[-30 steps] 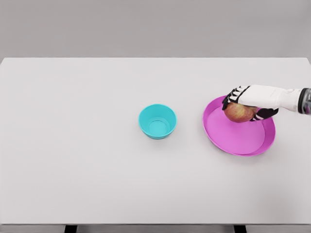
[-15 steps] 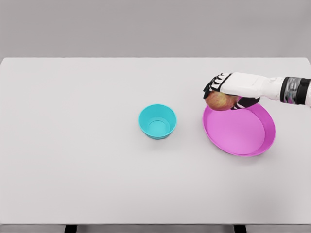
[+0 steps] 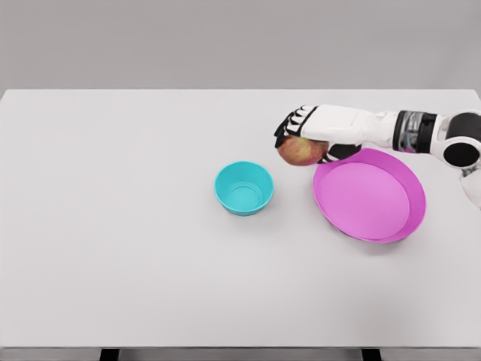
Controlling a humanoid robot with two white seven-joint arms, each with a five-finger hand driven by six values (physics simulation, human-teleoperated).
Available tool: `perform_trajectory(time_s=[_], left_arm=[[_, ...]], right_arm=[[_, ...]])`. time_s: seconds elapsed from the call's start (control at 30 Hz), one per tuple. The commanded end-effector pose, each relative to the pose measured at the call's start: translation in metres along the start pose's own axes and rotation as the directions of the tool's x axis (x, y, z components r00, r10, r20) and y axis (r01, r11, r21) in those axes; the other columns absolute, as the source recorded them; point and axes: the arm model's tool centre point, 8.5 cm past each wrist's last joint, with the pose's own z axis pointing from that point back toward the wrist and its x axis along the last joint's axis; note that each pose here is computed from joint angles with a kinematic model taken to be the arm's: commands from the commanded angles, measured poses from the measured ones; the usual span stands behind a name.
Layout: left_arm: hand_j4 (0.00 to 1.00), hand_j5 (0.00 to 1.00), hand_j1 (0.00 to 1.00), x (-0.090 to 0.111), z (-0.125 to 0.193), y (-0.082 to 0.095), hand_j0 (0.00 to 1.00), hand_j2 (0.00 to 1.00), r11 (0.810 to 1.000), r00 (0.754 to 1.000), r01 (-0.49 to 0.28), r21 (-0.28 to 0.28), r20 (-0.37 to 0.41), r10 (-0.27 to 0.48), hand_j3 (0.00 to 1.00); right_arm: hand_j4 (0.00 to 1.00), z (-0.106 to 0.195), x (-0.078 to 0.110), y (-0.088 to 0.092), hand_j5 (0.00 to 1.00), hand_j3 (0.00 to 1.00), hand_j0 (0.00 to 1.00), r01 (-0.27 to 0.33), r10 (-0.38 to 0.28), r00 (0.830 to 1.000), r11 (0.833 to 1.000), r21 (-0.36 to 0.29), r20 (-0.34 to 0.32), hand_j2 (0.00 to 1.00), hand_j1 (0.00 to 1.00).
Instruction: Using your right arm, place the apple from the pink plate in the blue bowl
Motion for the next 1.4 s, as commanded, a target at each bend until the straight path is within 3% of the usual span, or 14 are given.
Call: perform_trajectory(time_s=[0.0, 0.27, 0.43, 0.57, 0.97, 1.37], left_arm=[[1.00, 1.00, 1.00, 0.001, 0.000, 0.000, 1.00, 1.00, 1.000, 1.000, 0.000, 0.000, 0.002, 0.000, 1.00], [1.00, 1.00, 1.00, 0.000, 0.000, 0.000, 1.00, 1.00, 1.000, 1.000, 0.000, 0.000, 0.000, 0.000, 1.00], [1.00, 1.00, 1.00, 0.000, 0.000, 0.000, 1.00, 1.00, 1.000, 1.000, 0.000, 0.000, 0.000, 0.000, 1.00], [1.00, 1.00, 1.00, 0.000, 0.000, 0.000, 1.00, 1.00, 1.000, 1.000, 0.000, 0.000, 0.000, 0.000, 1.00], [1.00, 1.00, 1.00, 0.000, 0.000, 0.000, 1.00, 1.00, 1.000, 1.000, 0.000, 0.000, 0.000, 0.000, 1.00], [1.00, 1.00, 1.00, 0.001, 0.000, 0.000, 1.00, 1.00, 1.000, 1.000, 0.000, 0.000, 0.002, 0.000, 1.00]], right_arm=[[0.54, -0.016, 0.009, 0.000, 0.54, 0.54, 0.54, 0.012, -0.012, 0.999, 1.000, -0.011, 0.038, 0.54, 0.54], [0.54, -0.043, 0.024, 0.004, 0.54, 0.54, 0.54, 0.010, -0.009, 0.996, 1.000, -0.006, 0.087, 0.54, 0.54], [0.54, -0.045, 0.030, -0.009, 0.54, 0.54, 0.54, -0.022, 0.025, 0.994, 0.999, -0.024, 0.102, 0.54, 0.54], [0.54, -0.053, 0.053, -0.011, 0.54, 0.54, 0.54, -0.067, 0.069, 0.984, 0.998, -0.016, 0.165, 0.54, 0.54], [0.55, -0.063, 0.059, 0.011, 0.55, 0.55, 0.55, -0.069, 0.059, 0.981, 0.996, 0.049, 0.183, 0.55, 0.55], [0.55, -0.073, 0.066, 0.008, 0.55, 0.55, 0.55, -0.078, 0.067, 0.976, 0.996, 0.047, 0.206, 0.55, 0.55]])
